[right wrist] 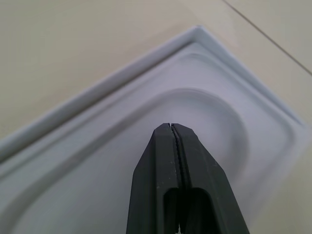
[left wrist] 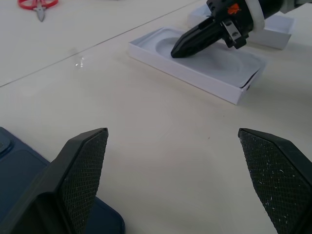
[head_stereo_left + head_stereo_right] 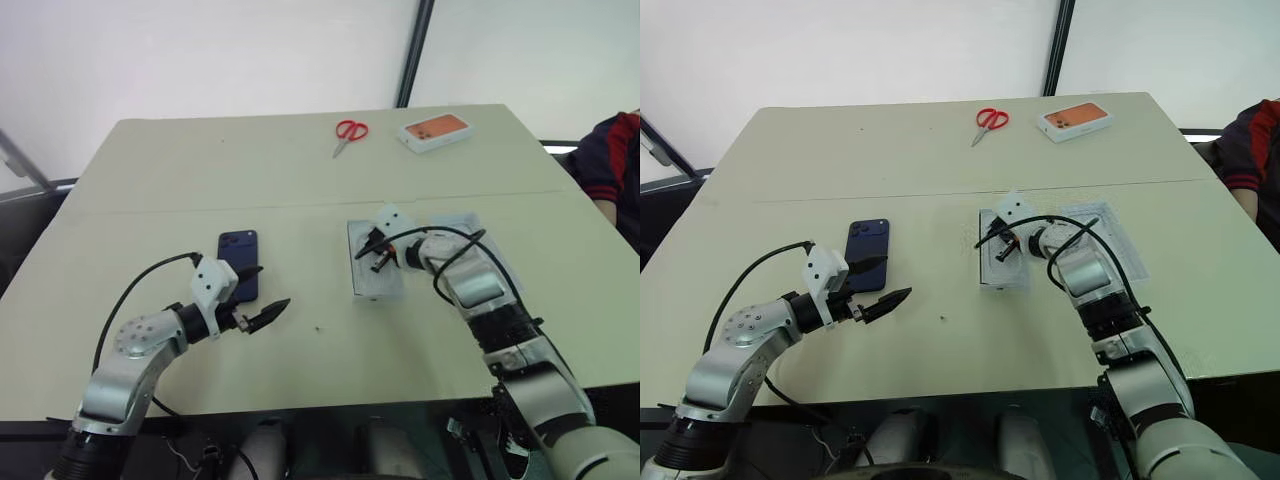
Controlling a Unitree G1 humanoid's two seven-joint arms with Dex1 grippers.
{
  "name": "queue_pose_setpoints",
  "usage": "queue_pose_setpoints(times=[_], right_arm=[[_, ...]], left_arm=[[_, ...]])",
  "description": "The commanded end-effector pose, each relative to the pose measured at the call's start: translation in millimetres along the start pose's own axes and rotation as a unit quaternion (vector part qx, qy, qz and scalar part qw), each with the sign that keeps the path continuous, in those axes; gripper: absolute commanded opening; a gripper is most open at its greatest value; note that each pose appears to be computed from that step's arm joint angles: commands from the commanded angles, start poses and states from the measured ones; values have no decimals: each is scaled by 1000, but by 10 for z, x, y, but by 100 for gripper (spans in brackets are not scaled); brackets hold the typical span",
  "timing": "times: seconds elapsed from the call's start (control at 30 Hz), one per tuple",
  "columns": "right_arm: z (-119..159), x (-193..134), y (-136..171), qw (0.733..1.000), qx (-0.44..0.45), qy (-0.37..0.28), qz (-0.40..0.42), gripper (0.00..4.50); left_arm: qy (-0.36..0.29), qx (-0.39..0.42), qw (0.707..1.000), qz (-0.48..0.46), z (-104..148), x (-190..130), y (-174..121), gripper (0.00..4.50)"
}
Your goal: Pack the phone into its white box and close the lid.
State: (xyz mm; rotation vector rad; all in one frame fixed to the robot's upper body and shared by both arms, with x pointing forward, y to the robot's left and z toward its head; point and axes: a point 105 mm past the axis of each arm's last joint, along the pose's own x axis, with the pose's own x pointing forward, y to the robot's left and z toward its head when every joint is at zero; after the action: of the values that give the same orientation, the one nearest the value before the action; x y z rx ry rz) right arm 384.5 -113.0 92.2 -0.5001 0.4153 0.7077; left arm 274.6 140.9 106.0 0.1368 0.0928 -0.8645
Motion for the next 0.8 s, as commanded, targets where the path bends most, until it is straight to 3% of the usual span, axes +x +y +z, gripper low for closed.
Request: queue_pose_setpoints(times=[0.03,0.43,0.8], right_arm=[[61,-31,157,999,6,-13,32,3],[184,-376,-182,999,-19,-27,-38,3],[-73,-627,74,993,-114,25,25,3]], left_arm=[[-18,18,1000,-4,115,21,-7,450],[-20,16,1000,-8,116,32,-15,450],[-27,24,999,-39,164,89,-138,450]])
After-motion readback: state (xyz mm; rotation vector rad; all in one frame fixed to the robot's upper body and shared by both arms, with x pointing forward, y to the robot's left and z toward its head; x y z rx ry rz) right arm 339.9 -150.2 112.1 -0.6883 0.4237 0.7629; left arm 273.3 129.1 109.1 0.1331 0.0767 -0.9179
